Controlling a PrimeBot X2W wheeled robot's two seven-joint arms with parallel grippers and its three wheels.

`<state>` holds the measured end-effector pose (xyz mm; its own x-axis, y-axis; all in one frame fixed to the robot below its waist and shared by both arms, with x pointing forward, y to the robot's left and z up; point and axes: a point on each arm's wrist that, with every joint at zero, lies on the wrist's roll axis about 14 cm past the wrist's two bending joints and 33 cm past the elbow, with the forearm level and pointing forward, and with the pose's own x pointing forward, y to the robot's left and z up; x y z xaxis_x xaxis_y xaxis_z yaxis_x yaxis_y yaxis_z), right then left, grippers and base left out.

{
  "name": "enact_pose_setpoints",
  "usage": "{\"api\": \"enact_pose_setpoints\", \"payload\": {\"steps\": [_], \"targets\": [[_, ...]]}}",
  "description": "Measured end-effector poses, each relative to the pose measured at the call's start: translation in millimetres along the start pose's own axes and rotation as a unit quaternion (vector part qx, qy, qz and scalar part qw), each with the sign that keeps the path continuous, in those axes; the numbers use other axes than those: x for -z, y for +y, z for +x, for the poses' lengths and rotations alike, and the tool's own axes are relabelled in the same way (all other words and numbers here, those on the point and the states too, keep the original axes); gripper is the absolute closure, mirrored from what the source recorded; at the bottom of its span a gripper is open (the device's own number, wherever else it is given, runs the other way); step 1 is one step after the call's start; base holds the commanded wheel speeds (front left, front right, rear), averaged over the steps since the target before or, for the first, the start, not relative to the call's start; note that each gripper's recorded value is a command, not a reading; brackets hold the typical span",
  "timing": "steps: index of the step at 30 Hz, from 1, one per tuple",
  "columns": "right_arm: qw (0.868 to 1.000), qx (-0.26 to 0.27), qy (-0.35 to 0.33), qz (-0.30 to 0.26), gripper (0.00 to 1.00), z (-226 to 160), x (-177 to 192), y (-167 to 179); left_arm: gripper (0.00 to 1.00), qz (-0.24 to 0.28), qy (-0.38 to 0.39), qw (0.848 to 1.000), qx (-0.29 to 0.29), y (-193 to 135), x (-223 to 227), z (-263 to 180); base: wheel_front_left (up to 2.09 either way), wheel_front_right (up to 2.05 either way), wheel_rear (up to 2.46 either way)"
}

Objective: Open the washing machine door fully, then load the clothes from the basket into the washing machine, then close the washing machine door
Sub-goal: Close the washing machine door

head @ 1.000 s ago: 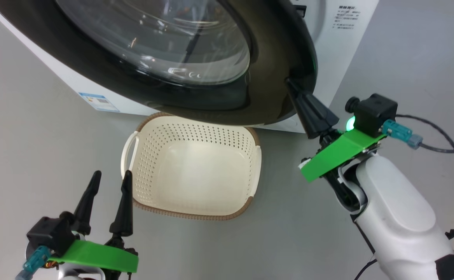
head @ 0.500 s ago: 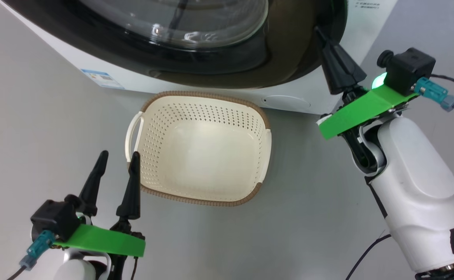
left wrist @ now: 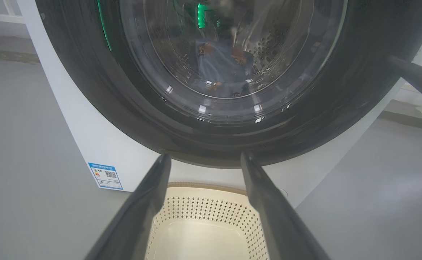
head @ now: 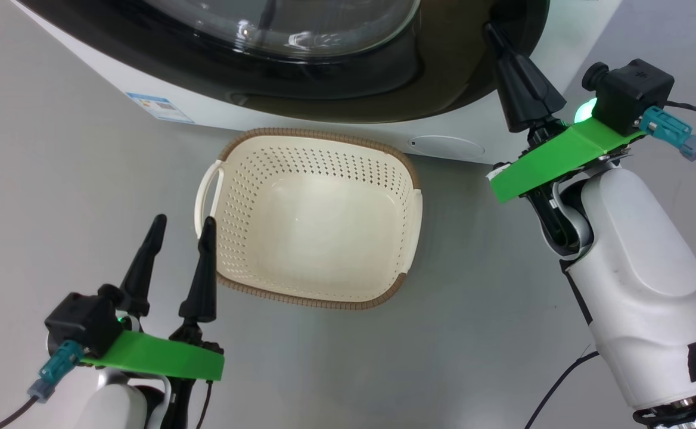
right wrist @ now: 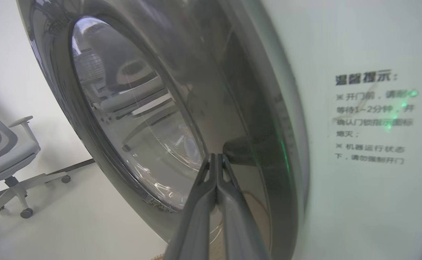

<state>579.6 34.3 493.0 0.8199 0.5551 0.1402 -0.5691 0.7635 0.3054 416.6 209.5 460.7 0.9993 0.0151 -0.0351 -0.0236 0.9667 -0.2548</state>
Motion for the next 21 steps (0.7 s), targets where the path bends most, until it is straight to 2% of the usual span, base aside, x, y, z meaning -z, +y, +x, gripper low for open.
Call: {"api": "enact_pose_setpoints", "payload": {"steps": [5,6,7,9,10,11,12,21], "targets": [[1.0,-0.006,0.0,-0.01,0.98,-2.9,-5.0,3.8,0.0,-0.001,-0.004,1.0,0.003,-1.8,-2.5,0.0,0.0,0.0,0.0],[1.0,-0.007,-0.001,-0.012,0.87,-4.1,-6.7,4.6,0.0,-0.002,-0.005,1.0,0.003,-2.1,-3.3,-0.1,0.0,0.0,0.0],[1.0,-0.007,-0.002,-0.013,0.7,-5.9,-8.0,5.6,0.0,-0.002,-0.005,1.0,0.003,-2.3,-3.7,-0.4,0.0,0.0,0.0],[1.0,-0.008,0.001,-0.016,0.55,-10.5,-8.4,7.4,0.0,-0.002,-0.006,1.0,0.004,-2.9,-4.2,-1.4,0.0,0.0,0.0],[1.0,-0.008,0.003,-0.017,0.39,-13.9,-7.6,8.2,0.0,-0.003,-0.007,1.0,0.005,-3.5,-5.2,-1.5,0.0,0.0,0.0],[1.0,-0.008,0.007,-0.016,0.11,-17.3,-6.2,9.4,0.0,-0.003,-0.009,1.0,0.005,-3.9,-6.5,-1.6,0.0,0.0,0.0],[1.0,-0.008,0.011,-0.015,0.0,-21.1,-3.9,10.7,0.0,-0.004,-0.01,1.0,0.006,-4.2,-7.4,-1.9,0.0,0.0,0.0],[0.999,0.008,0.04,-0.013,0.0,-60.2,6.2,15.0,0.0,-0.009,-0.005,1.0,-0.005,0.6,-6.2,-16.7,0.0,0.0,0.0]]}}
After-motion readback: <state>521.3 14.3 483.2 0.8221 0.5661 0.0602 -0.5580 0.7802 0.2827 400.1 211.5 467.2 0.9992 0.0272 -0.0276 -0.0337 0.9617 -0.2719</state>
